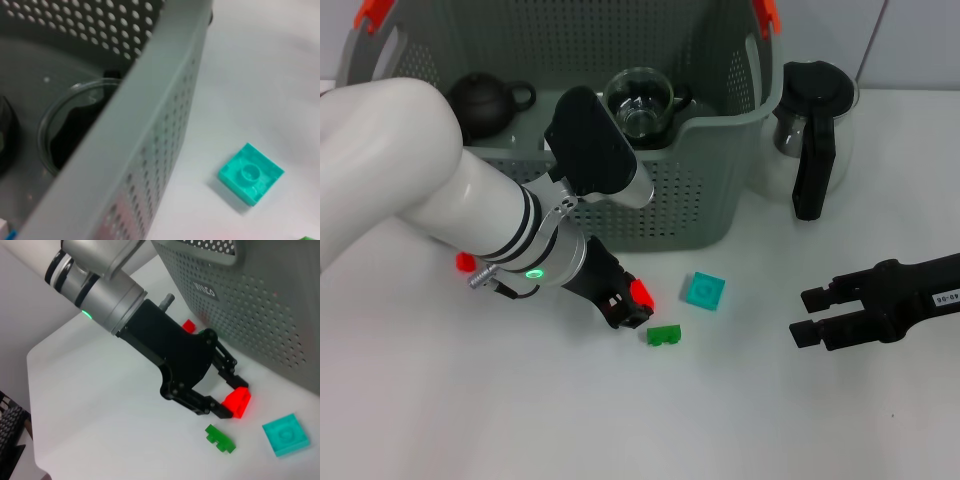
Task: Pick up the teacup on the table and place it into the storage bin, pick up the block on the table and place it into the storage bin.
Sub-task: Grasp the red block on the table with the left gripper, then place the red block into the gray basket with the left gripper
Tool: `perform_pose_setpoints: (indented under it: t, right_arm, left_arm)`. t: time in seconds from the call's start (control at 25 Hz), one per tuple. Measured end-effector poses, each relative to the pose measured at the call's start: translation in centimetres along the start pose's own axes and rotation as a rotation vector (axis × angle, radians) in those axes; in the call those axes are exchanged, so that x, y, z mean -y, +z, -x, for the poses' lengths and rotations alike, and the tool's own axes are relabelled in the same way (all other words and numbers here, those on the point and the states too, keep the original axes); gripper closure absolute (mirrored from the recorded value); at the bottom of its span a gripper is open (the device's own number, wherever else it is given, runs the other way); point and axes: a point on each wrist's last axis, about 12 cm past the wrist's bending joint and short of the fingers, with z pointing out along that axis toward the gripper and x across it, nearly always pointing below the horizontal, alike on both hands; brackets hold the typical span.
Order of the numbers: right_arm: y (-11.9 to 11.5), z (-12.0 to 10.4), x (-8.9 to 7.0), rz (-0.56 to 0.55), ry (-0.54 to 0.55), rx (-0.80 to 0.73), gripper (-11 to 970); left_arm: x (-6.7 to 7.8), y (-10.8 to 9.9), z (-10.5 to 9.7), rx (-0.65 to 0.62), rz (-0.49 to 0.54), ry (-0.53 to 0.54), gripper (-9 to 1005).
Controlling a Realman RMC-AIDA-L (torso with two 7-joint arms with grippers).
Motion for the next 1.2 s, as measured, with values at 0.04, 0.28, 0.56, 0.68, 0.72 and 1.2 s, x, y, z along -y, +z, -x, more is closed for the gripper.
perform_pose_setpoints:
  t: [0.04, 0.28, 0.56, 0.68, 0.72, 1.2]
  right_arm:
    - [0.0, 0.0, 0.0, 0.000, 0.000, 0.000, 246]
    - [-0.1, -0.1, 0.0, -0.002, 0.002, 0.001, 246]
    - [-0.1, 0.0, 0.0, -0.002, 0.001, 0.001, 246]
    - [0.0, 0.1, 0.0, -0.001, -0.002, 0.002, 246]
    - [0.0, 0.2, 0.0, -0.001, -0.003, 0.002, 246]
    - [0.1, 0.2, 0.0, 0.002, -0.003, 0.003, 246]
  left_arm:
    - [0.0, 0.0, 0.0, -0.001, -0.001, 0.001, 492]
    - [-0.1, -1.0, 0.5, 0.020, -0.008, 0.001, 544]
    - [-0.8, -6.8, 0.3, 0.091, -0.136, 0.025, 575]
    - [-1.6, -10.9, -0.8, 0.202, -0.229, 0.033, 578]
    - [-2.1, -12.3, -1.2, 0.249, -0.241, 0.031, 578]
    - [-9.6, -19.9, -0.3, 0.776, -0.065, -0.191, 578]
